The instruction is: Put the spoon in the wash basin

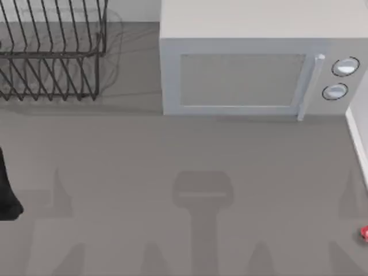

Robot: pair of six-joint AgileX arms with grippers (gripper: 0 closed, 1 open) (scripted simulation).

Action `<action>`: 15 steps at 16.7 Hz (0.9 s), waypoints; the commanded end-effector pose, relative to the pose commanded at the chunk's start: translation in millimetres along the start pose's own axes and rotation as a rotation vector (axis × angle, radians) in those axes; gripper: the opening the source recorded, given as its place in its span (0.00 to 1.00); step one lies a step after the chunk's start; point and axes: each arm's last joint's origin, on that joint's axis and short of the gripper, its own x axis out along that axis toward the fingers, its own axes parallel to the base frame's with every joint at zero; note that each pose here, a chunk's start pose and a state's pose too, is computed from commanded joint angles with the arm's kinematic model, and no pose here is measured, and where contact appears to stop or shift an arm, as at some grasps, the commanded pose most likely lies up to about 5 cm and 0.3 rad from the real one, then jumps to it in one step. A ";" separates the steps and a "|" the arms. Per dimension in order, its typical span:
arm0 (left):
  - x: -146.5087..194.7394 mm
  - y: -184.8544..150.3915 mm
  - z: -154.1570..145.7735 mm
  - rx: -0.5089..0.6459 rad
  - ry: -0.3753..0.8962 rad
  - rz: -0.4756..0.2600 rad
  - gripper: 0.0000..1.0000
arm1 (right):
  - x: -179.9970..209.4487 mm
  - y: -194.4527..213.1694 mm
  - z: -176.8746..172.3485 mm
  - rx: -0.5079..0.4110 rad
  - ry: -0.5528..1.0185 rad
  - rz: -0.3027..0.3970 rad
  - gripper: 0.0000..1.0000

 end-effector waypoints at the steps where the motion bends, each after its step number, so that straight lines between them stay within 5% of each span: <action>1: 0.0 0.0 0.0 0.000 0.000 0.000 1.00 | 0.0 0.0 0.0 0.000 0.000 0.000 1.00; 4: 0.0 0.0 0.0 0.000 0.000 0.000 1.00 | 0.5 -0.2 2.9 -0.030 0.027 -0.002 1.00; 7: 0.0 0.0 0.0 0.000 0.000 0.000 1.00 | 3.8 -0.5 12.4 -0.156 0.133 0.004 1.00; 11: 0.0 0.0 0.0 0.000 0.000 0.000 1.00 | 16.7 -0.8 26.4 -0.463 0.382 0.085 1.00; 15: 0.0 0.0 0.0 0.000 0.000 0.000 1.00 | 39.5 -1.4 31.7 -0.861 0.683 0.325 1.00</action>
